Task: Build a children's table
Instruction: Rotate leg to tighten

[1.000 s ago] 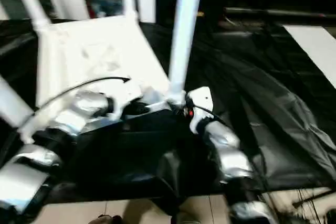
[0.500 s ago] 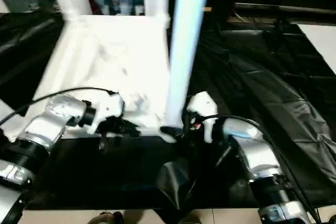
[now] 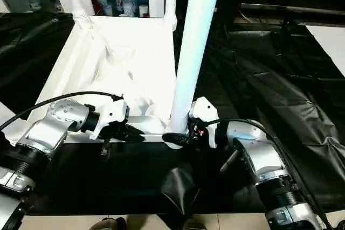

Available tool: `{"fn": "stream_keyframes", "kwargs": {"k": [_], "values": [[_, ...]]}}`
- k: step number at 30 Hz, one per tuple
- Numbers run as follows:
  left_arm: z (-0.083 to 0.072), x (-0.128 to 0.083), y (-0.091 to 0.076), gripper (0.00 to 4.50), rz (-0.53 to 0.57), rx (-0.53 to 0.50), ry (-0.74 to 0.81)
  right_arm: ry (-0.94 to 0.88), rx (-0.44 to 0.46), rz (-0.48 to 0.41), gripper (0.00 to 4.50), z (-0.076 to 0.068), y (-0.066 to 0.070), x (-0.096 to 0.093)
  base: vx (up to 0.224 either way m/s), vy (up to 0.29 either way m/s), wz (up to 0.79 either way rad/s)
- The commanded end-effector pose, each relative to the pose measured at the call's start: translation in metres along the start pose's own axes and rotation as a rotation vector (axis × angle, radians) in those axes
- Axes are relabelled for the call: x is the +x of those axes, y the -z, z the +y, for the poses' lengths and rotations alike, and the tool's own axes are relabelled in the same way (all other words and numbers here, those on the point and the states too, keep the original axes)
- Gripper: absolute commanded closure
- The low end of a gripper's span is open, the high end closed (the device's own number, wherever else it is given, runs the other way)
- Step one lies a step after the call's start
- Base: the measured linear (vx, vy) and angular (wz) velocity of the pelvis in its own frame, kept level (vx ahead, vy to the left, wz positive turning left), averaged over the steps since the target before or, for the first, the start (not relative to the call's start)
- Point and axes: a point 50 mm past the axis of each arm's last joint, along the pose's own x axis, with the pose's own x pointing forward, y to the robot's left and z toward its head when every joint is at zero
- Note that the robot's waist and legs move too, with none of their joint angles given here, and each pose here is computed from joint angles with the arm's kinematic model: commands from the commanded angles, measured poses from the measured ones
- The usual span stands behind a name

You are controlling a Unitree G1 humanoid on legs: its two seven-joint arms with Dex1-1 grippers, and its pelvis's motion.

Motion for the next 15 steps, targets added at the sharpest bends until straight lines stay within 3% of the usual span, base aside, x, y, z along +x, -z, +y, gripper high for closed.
{"fn": "stream_keyframes", "kwargs": {"k": [1,6,10,15], "values": [[-0.005,0.006,0.003,4.50,-0.034,-0.027,0.019,-0.012,0.006,0.021,1.82,0.000,0.004,-0.002,0.000,0.000,0.00],[-0.003,0.007,0.006,4.50,-0.016,-0.043,-0.012,0.031,0.032,0.019,1.85,-0.001,0.011,-0.001,0.000,0.000,0.00],[0.012,0.012,0.015,4.50,0.047,-0.115,-0.202,0.325,0.148,-0.039,1.85,-0.012,0.023,0.010,0.000,0.000,0.00],[0.023,0.027,0.011,4.50,0.033,-0.183,-0.333,0.588,0.288,-0.039,1.86,-0.014,0.034,0.028,0.000,0.000,0.00]]}}
